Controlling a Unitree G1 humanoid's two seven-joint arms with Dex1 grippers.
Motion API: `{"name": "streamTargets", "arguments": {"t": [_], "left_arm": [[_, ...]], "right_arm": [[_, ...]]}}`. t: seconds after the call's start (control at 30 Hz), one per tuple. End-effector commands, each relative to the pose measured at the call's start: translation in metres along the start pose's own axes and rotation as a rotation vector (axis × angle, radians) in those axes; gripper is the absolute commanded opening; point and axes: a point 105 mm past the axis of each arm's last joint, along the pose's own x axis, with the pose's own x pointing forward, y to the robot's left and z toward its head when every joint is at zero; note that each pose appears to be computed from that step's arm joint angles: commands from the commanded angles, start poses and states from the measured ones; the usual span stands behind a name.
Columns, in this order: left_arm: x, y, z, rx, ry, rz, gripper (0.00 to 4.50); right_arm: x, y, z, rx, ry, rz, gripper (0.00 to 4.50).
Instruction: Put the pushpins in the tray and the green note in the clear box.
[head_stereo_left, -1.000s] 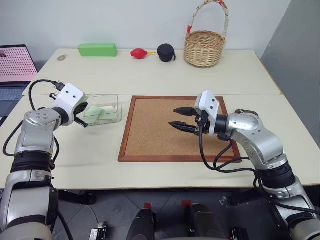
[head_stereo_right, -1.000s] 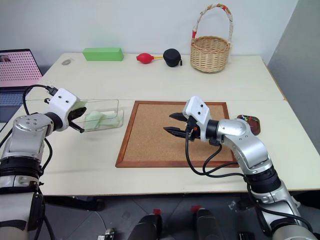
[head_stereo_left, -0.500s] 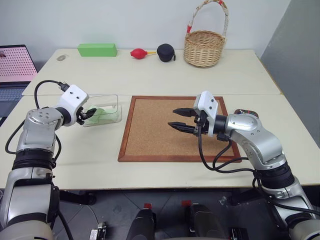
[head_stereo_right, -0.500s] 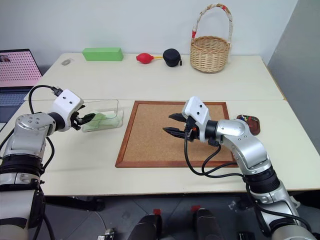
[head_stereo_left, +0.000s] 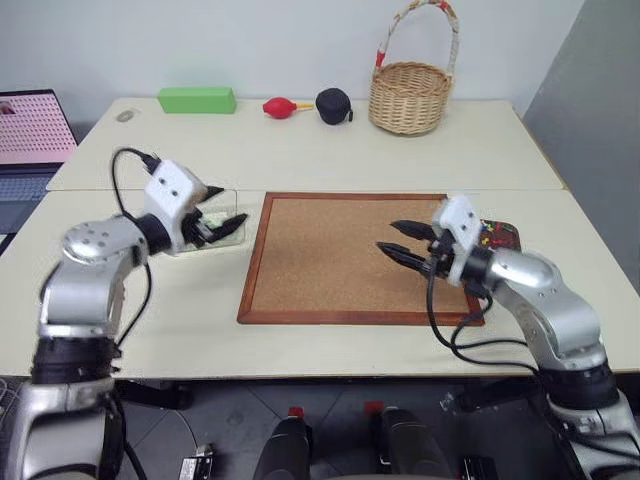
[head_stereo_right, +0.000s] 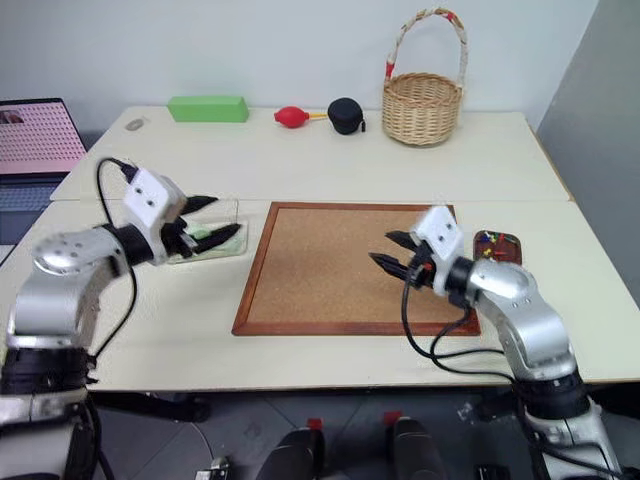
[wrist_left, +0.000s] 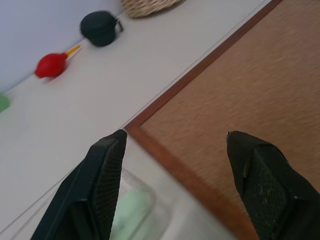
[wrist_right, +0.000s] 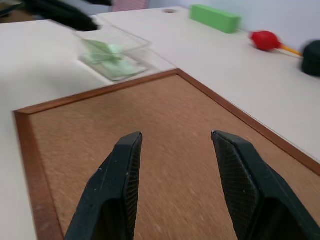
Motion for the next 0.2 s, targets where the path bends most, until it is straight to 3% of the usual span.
{"name": "streamTargets", "arguments": {"t": [0.03, 0.2], "left_arm": [[0.001, -0.027, -0.006, -0.034, -0.036, -0.009, 3.38], [0.003, -0.044, -0.017, -0.067, -0.045, -0.022, 3.38]], "right_arm": [[-0.022, -0.005, -0.006, -0.011, -0.027, -0.117, 2.35], [-0.029, -0.008, -0.017, -0.016, -0.008, -0.169, 2.35]]}}
